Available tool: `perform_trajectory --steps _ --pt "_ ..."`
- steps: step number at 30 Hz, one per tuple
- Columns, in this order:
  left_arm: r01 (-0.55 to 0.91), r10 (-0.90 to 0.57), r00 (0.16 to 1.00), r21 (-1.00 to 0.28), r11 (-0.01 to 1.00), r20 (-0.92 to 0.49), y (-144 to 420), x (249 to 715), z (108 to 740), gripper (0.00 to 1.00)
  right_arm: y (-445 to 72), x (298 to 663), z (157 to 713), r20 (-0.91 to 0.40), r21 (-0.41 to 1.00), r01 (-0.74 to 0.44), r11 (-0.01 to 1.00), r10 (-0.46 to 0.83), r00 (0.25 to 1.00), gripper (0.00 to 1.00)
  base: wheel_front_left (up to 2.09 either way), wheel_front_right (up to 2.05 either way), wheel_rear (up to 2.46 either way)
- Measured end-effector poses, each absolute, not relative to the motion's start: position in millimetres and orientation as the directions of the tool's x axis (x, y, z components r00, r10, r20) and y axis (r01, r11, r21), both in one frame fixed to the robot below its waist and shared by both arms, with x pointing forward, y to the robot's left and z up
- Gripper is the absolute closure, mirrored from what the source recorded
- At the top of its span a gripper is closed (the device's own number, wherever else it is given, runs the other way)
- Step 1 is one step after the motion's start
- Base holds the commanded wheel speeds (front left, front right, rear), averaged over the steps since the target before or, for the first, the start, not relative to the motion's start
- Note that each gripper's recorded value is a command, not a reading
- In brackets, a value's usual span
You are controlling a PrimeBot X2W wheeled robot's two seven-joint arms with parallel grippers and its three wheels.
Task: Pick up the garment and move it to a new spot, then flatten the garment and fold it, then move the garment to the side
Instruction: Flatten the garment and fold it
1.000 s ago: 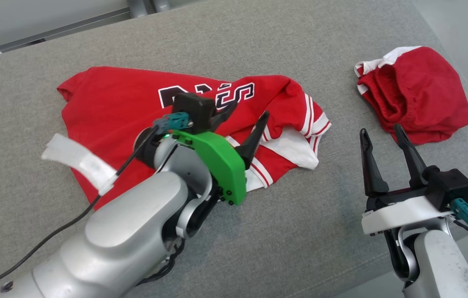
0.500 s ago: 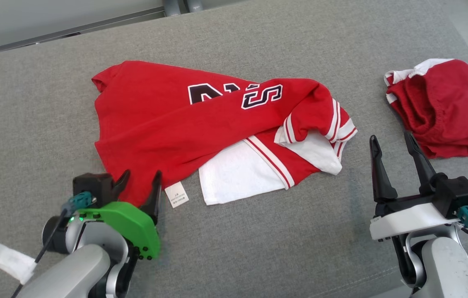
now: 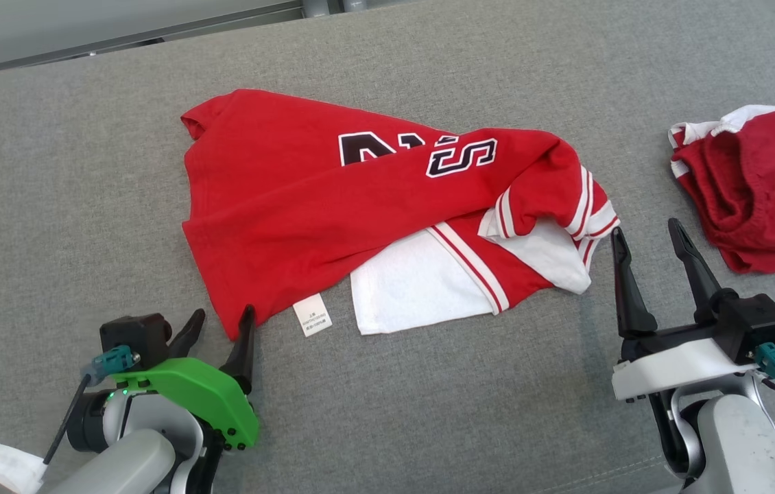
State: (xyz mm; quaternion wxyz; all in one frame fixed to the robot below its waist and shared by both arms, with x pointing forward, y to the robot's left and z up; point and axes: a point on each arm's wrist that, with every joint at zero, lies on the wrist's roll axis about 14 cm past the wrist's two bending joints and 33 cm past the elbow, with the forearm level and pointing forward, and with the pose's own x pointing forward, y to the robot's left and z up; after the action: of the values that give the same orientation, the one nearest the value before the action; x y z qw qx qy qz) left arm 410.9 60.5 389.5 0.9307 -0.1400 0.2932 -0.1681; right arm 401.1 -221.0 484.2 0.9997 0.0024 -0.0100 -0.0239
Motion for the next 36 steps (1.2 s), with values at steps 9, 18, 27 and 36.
perform_trajectory --steps 9,18,27,36 --pt "0.240 -0.420 0.741 -0.377 0.895 -0.524 50.5 403.2 378.3 1.00 -220.6 401.4 481.8 0.013 0.005 0.047 0.999 -0.047 0.999 0.00 0.00 0.00 0.00" --pt "0.257 -0.455 0.761 -0.429 0.866 -0.462 44.0 418.9 393.9 1.00 -224.0 401.4 480.0 0.008 0.007 0.057 0.998 -0.057 0.998 0.00 0.00 0.00 0.00" --pt "0.279 -0.485 0.734 -0.441 0.853 -0.475 44.2 435.9 407.0 1.00 -221.5 403.3 480.9 0.011 0.016 0.050 0.999 -0.050 0.999 0.00 0.00 0.00 0.00" --pt "0.365 -0.588 0.659 -0.485 0.795 -0.468 43.7 404.2 438.7 1.00 -229.6 391.5 487.2 0.024 0.014 0.077 0.997 -0.077 0.997 0.00 0.00 0.00 0.00"
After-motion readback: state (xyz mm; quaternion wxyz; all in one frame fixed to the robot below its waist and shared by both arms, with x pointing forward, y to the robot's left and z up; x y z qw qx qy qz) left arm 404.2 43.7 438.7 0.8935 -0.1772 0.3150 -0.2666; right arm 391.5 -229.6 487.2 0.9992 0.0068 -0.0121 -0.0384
